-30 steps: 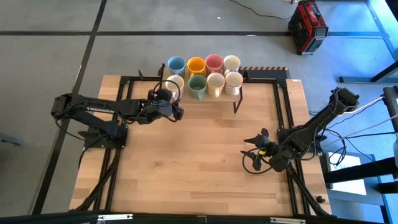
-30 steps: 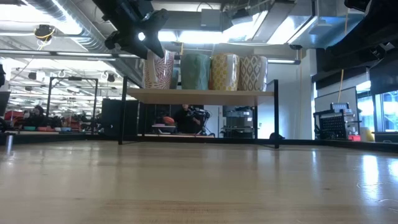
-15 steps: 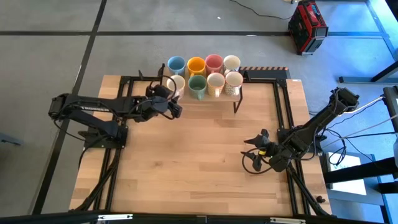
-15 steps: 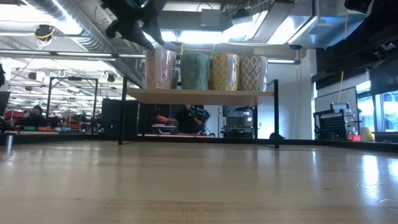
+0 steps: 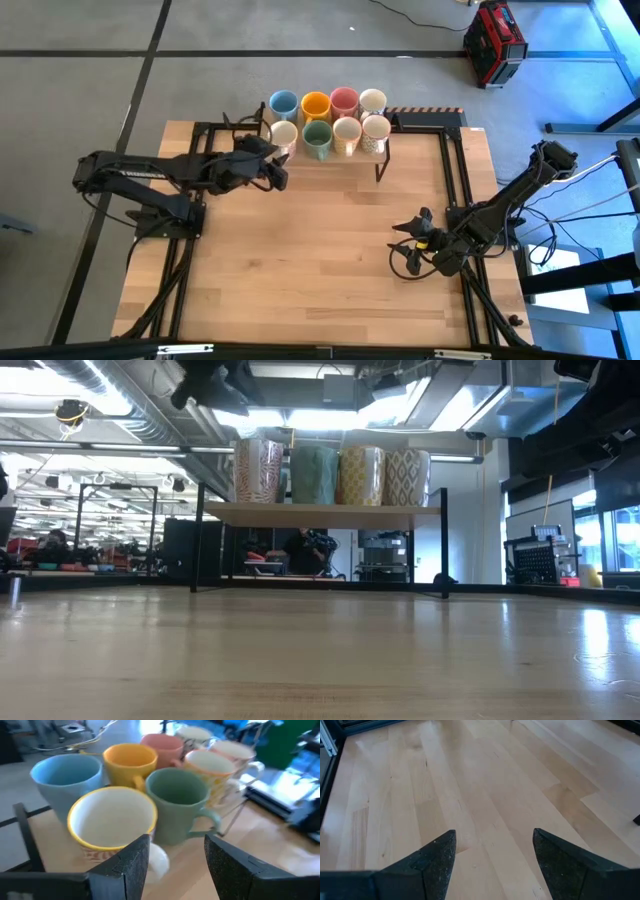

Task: Place coffee mugs
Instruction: Return to Home Position

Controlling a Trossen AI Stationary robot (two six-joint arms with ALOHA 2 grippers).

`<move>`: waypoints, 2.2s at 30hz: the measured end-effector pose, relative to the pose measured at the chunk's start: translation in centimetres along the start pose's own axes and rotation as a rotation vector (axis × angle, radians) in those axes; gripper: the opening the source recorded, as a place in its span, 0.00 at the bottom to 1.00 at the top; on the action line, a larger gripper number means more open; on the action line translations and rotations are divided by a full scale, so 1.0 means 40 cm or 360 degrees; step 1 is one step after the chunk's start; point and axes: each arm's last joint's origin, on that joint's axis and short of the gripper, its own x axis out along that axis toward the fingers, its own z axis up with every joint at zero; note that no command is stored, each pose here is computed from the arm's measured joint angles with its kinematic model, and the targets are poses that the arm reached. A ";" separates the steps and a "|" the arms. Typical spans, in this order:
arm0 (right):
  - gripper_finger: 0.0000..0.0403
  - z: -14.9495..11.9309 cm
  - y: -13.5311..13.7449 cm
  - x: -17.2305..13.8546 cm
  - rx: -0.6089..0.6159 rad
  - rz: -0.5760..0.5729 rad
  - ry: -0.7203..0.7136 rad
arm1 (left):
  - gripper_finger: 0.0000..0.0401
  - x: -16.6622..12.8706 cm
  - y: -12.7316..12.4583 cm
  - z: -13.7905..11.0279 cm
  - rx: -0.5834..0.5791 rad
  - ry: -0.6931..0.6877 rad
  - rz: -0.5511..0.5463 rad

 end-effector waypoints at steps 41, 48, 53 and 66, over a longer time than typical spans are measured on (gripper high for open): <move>0.02 0.274 -0.062 -0.051 0.0212 0.0220 -0.0427 | 0.02 -0.211 0.156 -0.141 0.0325 -0.0048 -0.1274; 0.03 0.247 -0.122 -0.063 0.0257 0.0300 -0.0530 | 0.02 -0.222 0.195 -0.166 0.0260 -0.0110 -0.1274; 0.02 0.207 -0.154 -0.063 0.0304 0.0197 -0.0612 | 0.02 -0.226 0.202 -0.168 0.0253 -0.0119 -0.1281; 0.06 0.185 -0.169 -0.062 0.0176 0.0083 -0.0642 | 0.02 -0.224 0.217 -0.188 0.0355 -0.0197 -0.1245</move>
